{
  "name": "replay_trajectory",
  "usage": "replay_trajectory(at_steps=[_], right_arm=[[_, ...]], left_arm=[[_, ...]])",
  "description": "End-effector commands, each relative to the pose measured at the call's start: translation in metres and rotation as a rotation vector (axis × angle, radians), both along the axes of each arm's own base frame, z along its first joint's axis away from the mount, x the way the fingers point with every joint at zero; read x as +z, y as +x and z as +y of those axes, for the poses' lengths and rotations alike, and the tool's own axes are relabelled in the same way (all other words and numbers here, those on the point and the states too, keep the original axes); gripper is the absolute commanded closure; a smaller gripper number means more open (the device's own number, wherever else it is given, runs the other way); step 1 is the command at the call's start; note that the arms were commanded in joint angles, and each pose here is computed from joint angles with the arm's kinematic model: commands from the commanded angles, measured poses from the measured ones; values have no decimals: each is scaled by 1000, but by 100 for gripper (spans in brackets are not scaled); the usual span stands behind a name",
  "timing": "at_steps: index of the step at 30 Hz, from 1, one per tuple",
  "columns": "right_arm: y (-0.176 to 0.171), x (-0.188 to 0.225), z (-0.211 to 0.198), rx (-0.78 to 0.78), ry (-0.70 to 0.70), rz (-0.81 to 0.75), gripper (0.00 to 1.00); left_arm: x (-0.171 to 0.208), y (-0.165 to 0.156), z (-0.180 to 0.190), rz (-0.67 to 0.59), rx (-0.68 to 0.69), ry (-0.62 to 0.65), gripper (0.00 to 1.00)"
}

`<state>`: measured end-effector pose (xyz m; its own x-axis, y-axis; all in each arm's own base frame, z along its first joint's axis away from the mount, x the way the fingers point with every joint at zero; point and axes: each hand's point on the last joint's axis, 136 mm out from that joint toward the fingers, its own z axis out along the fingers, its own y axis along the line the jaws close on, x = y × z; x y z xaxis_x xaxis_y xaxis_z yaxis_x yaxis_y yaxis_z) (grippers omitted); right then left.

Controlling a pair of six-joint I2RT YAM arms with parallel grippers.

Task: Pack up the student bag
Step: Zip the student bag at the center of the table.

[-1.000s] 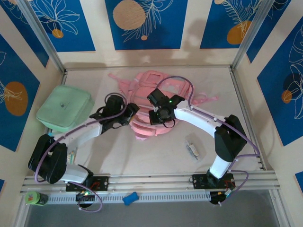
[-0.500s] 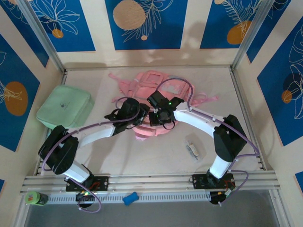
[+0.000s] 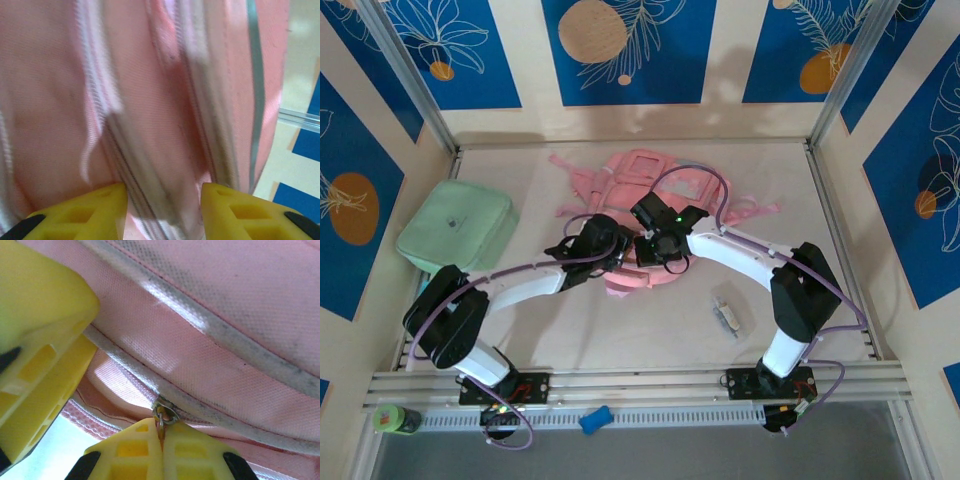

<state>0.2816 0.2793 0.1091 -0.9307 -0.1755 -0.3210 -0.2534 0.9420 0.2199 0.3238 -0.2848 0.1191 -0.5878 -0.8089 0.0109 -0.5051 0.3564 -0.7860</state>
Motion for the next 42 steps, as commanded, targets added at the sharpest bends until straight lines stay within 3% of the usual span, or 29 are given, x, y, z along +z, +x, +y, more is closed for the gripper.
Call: replay_trajectory(at_steps=[1,9,12,17,20,26,32,42], right_arm=[[-1,1,3,-3,16,-2,100],[1,3,7,3,13,-5,100],[2,1,5,0,-1,-4,100],[1,3,-2,-3,-50,-18,100],[-2,3,-13,-9,-106,-22,100],[-15,3,-47,-36,-204,-32,100],[-18,4,-88,-133,-220,-13,100],[28,5,-133,-254,-247,-30,100]], left_arm=[[-8,-7,15,19,51,43,57],[1,11,-10,-22,18,-11,63],[6,17,-9,-37,10,27,74],[0,20,1,-48,21,28,100],[3,21,8,-74,19,17,100],[7,14,38,-90,0,141,100],[9,18,66,-109,-38,165,100],[12,30,109,-102,-108,257,100]])
